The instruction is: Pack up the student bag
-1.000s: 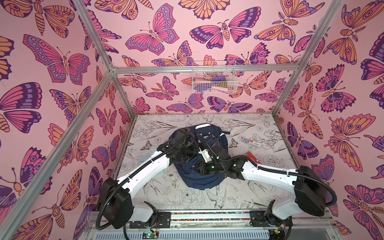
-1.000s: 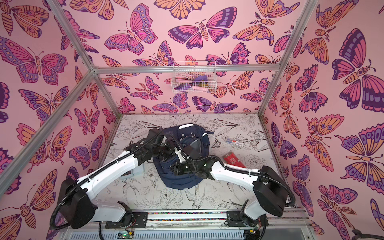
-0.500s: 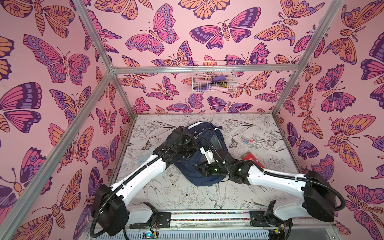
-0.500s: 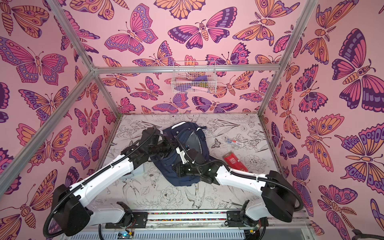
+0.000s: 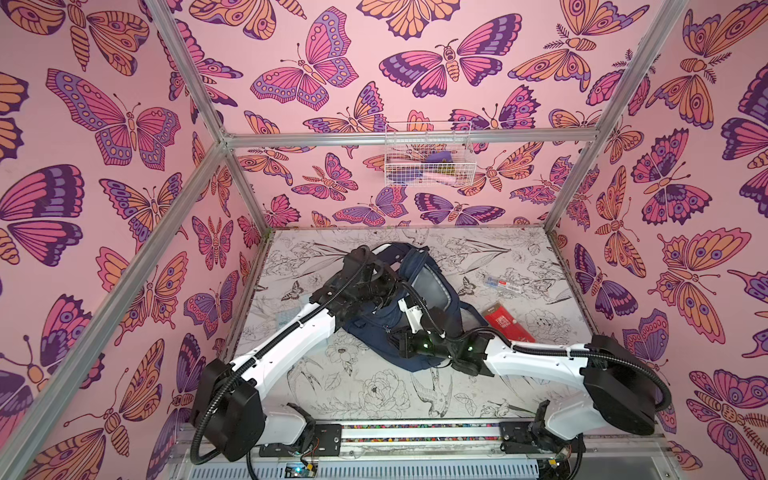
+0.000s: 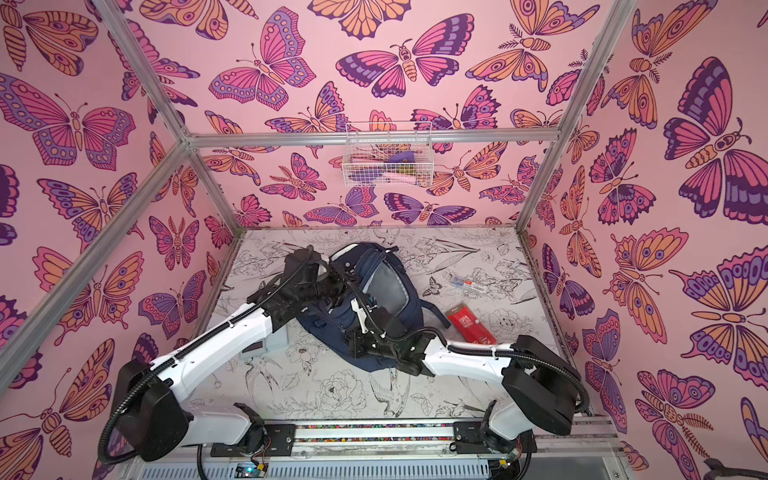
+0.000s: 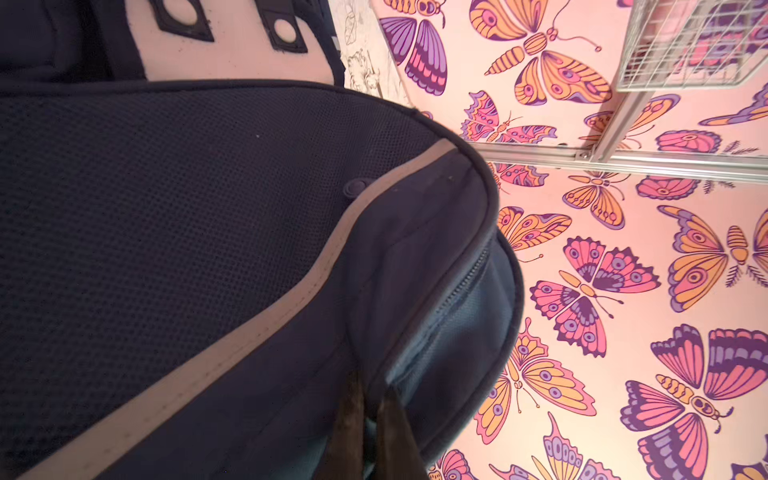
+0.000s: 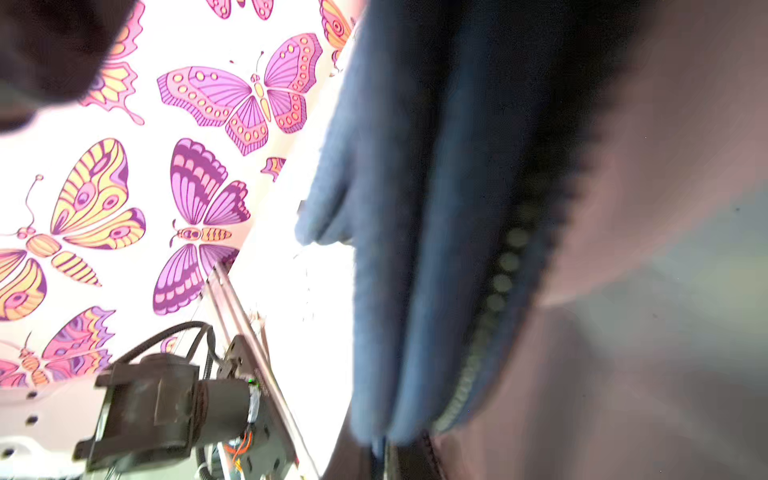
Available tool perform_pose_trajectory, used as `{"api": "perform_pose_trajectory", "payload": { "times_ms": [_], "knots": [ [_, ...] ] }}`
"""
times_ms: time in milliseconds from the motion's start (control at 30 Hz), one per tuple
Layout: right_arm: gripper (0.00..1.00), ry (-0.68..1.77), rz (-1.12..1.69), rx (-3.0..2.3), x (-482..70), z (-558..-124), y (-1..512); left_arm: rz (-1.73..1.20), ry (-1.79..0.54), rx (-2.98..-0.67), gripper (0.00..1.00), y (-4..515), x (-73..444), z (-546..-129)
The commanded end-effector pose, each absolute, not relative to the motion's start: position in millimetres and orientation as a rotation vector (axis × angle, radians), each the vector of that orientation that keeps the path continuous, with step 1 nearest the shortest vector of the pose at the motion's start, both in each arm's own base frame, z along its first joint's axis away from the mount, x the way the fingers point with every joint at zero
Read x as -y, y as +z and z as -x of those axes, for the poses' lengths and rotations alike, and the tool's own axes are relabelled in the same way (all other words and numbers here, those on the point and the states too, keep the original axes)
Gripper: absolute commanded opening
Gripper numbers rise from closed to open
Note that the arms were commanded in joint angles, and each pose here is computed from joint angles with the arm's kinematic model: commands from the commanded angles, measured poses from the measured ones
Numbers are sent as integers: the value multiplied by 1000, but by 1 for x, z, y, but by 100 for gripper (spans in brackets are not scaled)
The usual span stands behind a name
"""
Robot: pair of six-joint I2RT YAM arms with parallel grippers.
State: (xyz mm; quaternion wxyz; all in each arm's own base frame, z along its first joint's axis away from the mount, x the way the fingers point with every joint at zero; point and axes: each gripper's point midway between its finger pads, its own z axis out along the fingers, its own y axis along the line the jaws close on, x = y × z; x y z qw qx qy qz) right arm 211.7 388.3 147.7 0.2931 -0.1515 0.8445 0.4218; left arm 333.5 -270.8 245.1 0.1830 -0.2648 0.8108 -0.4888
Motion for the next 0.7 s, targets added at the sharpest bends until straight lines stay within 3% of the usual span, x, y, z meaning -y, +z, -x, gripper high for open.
{"api": "perform_pose_trajectory", "payload": {
  "times_ms": [0,67,133,333,367,433,467,500,533,667],
  "knots": [
    [17,1131,434,-2282,-390,-197,147,545,-1618,-2087,0,309,288,-339],
    [41,1050,410,-2299,-369,-197,147,474,-1596,-2189,0,288,292,-334],
    [53,971,374,-2302,-343,-195,153,364,-1600,-2313,0,260,301,-321],
    [66,716,251,-2285,-263,-194,172,213,-1541,-2572,0,175,301,-284],
    [66,663,242,-2292,-251,-194,174,191,-1489,-2611,8,165,296,-278],
    [67,573,213,-2315,-230,-197,176,166,-1373,-2657,41,156,284,-272],
    [67,543,199,-2322,-223,-198,178,149,-1316,-2655,65,156,277,-270],
    [67,527,191,-2328,-219,-199,181,129,-1265,-2645,95,159,270,-269],
    [67,516,182,-2330,-216,-200,184,109,-1187,-2636,100,164,261,-269],
    [67,502,173,-2325,-218,-205,197,113,-703,-2597,100,179,195,-268]
  ]
}}
